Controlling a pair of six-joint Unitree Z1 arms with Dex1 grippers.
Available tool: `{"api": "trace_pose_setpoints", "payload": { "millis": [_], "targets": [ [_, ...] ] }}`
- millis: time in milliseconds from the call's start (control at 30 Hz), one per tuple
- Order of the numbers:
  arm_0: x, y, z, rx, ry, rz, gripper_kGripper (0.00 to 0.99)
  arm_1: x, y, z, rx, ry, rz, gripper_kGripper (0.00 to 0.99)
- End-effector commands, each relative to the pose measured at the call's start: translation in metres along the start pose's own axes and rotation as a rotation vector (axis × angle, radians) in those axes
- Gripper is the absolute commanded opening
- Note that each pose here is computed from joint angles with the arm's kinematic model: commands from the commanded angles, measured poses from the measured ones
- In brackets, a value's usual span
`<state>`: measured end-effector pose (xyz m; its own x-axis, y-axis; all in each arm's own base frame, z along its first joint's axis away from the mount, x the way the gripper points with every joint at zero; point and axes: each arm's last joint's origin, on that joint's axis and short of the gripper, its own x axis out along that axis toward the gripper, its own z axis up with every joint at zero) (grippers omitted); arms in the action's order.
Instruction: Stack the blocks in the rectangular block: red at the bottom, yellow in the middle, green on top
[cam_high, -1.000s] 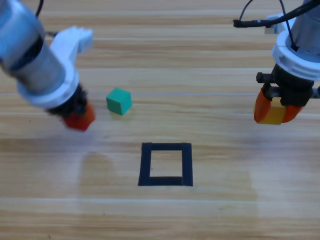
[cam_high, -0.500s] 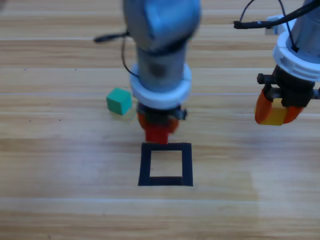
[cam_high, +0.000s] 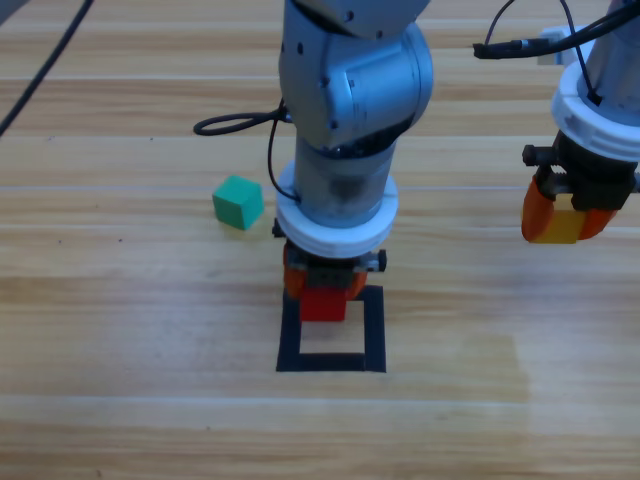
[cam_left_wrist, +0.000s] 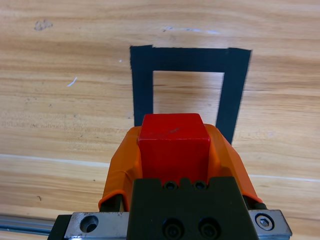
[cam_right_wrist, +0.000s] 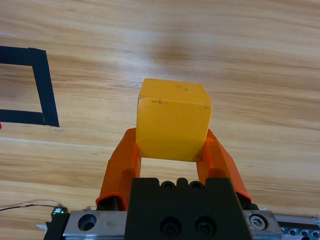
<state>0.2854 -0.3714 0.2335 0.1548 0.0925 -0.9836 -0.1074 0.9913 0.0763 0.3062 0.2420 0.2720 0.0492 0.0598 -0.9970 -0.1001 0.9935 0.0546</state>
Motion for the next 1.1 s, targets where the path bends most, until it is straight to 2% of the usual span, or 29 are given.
{"api": "trace_pose_setpoints", "payload": {
  "millis": [33,400,1100],
  "targets": [
    [0.009,-0.003,-0.013,0.002,0.000,0.000,0.000,0.003,0.002,-0.008,-0.029,0.012,-0.029,0.230],
    [0.028,-0.004,-0.020,0.018,-0.004,-0.022,0.000,0.007,0.003,-0.007,-0.029,0.018,-0.037,0.232],
    [0.037,-0.003,-0.023,0.064,-0.033,-0.078,0.000,0.010,0.003,-0.006,-0.029,0.016,-0.047,0.232]
  ]
}}
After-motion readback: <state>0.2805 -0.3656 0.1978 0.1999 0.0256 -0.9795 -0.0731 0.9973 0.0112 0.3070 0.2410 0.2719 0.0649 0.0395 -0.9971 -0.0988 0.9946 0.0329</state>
